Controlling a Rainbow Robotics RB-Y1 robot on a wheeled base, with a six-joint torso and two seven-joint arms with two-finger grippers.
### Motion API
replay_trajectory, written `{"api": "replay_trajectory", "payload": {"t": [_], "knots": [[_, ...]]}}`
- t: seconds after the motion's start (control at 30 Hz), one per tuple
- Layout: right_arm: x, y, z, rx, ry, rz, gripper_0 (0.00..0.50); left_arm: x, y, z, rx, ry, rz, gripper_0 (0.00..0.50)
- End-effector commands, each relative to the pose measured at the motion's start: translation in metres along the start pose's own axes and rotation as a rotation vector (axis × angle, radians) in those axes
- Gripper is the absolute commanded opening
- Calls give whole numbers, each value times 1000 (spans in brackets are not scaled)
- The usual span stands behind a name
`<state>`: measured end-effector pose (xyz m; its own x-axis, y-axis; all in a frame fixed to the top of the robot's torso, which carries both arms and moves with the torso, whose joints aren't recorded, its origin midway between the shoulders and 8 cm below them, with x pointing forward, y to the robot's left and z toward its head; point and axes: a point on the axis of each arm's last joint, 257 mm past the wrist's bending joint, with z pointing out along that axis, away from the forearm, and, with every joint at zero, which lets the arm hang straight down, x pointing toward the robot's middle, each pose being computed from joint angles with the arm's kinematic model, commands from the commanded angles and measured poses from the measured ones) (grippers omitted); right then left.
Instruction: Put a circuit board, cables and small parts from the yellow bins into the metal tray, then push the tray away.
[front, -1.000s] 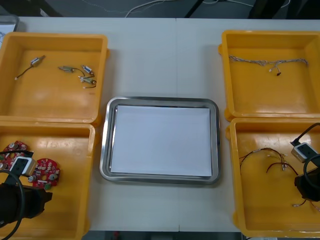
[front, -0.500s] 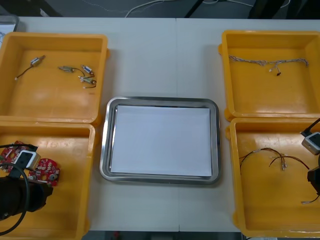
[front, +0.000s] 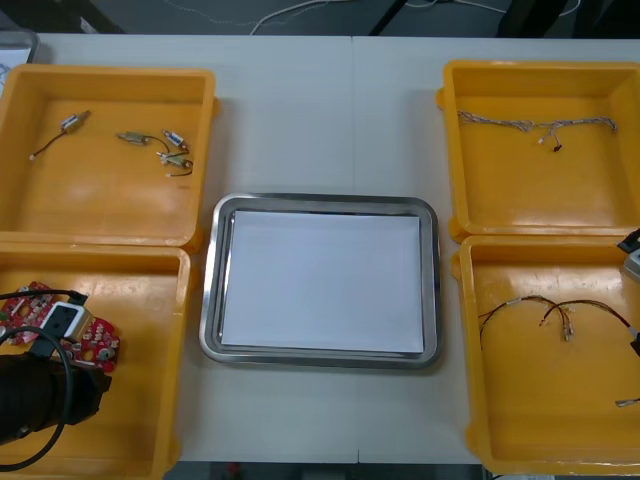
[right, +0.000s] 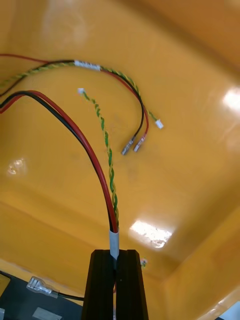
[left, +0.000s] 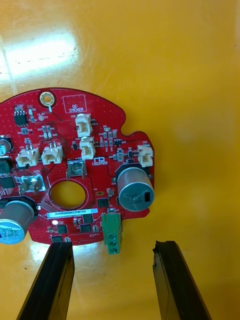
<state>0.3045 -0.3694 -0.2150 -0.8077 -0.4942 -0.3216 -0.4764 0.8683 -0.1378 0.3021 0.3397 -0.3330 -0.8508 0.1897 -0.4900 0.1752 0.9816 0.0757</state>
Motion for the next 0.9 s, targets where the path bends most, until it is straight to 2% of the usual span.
{"api": "replay_trajectory", "payload": {"t": [0.03,0.13,0.23,0.53,0.77,0.83,0.9], "knots": [[-31,1,-24,32,-80,-73,0,-15,-8,-2,0,-26,-36,461],[-39,3,-28,41,-100,-96,0,-15,-9,-1,-1,-24,-36,458],[-62,10,-42,72,-153,-165,0,-17,-10,0,-5,-27,-34,450],[-96,22,-60,106,-229,-259,0,-20,-10,7,-11,-32,-37,429],[-107,26,-66,104,-250,-282,0,-20,-7,13,-17,-34,-38,324],[-111,27,-68,105,-255,-287,0,-19,-5,13,-21,-33,-37,275],[-115,29,-69,104,-260,-291,0,-18,-5,13,-22,-31,-38,204]]}}
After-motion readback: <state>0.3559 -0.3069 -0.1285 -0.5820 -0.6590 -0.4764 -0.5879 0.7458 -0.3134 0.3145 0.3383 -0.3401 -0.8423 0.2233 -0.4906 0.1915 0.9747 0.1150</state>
